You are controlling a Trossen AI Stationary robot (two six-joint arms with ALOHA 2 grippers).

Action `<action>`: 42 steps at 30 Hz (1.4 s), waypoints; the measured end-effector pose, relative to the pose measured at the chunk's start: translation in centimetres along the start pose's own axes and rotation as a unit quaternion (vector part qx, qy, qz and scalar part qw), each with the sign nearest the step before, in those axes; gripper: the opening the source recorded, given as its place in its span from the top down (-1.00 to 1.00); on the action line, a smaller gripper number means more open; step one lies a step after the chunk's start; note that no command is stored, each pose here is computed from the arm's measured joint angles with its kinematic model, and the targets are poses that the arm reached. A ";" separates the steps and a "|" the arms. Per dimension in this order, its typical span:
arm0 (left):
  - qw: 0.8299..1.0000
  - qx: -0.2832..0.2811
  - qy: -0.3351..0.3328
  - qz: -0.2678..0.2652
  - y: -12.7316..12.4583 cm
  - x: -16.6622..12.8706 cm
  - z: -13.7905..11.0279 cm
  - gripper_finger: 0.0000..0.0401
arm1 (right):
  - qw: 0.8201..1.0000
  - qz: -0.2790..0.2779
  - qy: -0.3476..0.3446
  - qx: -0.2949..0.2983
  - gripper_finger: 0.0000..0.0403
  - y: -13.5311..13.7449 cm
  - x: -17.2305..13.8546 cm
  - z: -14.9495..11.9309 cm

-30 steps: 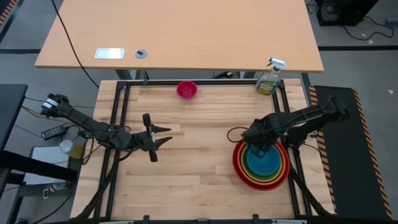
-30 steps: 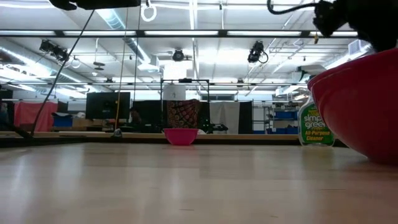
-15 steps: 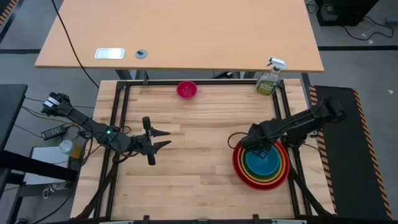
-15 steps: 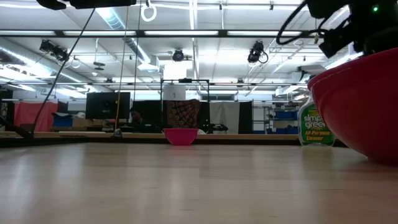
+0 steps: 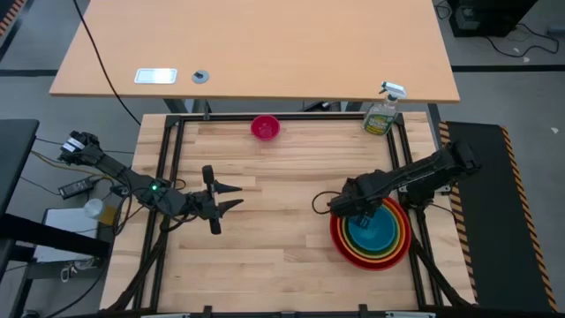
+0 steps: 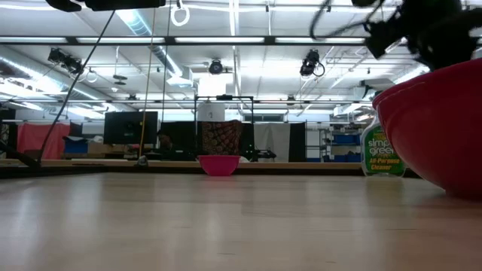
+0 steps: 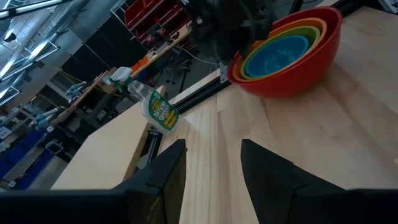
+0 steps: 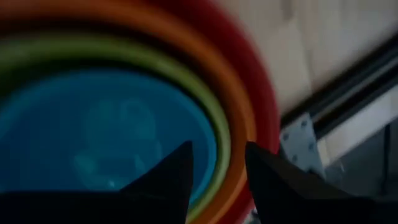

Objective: Nest bowls inside each other
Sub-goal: Stack the red bowl on the blue bowl

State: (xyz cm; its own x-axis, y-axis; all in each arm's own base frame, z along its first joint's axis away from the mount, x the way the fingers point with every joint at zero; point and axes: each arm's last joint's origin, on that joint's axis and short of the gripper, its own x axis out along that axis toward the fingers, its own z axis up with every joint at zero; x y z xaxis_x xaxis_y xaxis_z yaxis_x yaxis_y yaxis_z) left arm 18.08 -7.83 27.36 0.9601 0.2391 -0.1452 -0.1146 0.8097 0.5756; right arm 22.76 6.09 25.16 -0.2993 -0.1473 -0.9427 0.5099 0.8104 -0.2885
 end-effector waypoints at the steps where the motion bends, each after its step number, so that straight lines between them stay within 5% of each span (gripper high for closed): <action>1: 1.000 0.000 0.000 0.000 0.0 0.0 0.0 0.23 | 1.000 0.000 -0.021 0.001 0.24 -0.1 -0.6 0.1; 7: 1.000 0.016 0.014 -0.016 -0.2 0.0 -0.4 0.23 | 0.980 -0.014 -0.201 0.000 0.24 -0.2 -3.2 2.1; 12: 0.993 0.033 -0.034 -0.113 -1.6 -0.3 -2.0 0.23 | 0.950 0.040 -0.309 -0.035 0.24 0.2 -3.8 6.6; 21: 0.996 -0.047 -0.054 -0.045 0.4 -2.2 -5.0 0.23 | 0.898 0.085 -0.428 -0.060 0.24 -0.4 -3.2 14.9; 30: 0.989 -0.137 0.023 0.049 1.8 -1.2 -9.0 0.23 | 0.855 0.071 -0.508 -0.078 0.24 -1.2 -0.3 22.0; 36: 0.982 -0.166 0.054 0.077 2.5 -0.5 -9.9 0.23 | 0.866 0.057 -0.491 -0.072 0.18 -2.4 1.3 26.0; 42: 0.981 -0.180 0.048 0.044 2.6 -0.3 -10.1 0.23 | 0.884 0.054 -0.458 -0.074 -0.02 -3.2 0.8 30.2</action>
State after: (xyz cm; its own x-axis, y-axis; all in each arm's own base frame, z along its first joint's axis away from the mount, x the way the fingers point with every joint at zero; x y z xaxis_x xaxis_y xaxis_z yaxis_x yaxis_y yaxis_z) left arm 14.88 -0.44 20.75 0.9158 0.3526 -0.1922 -0.2960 0.9162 0.2702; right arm 45.26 -13.77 20.24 0.5581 -0.4067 -0.7233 0.3648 0.9032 -0.2263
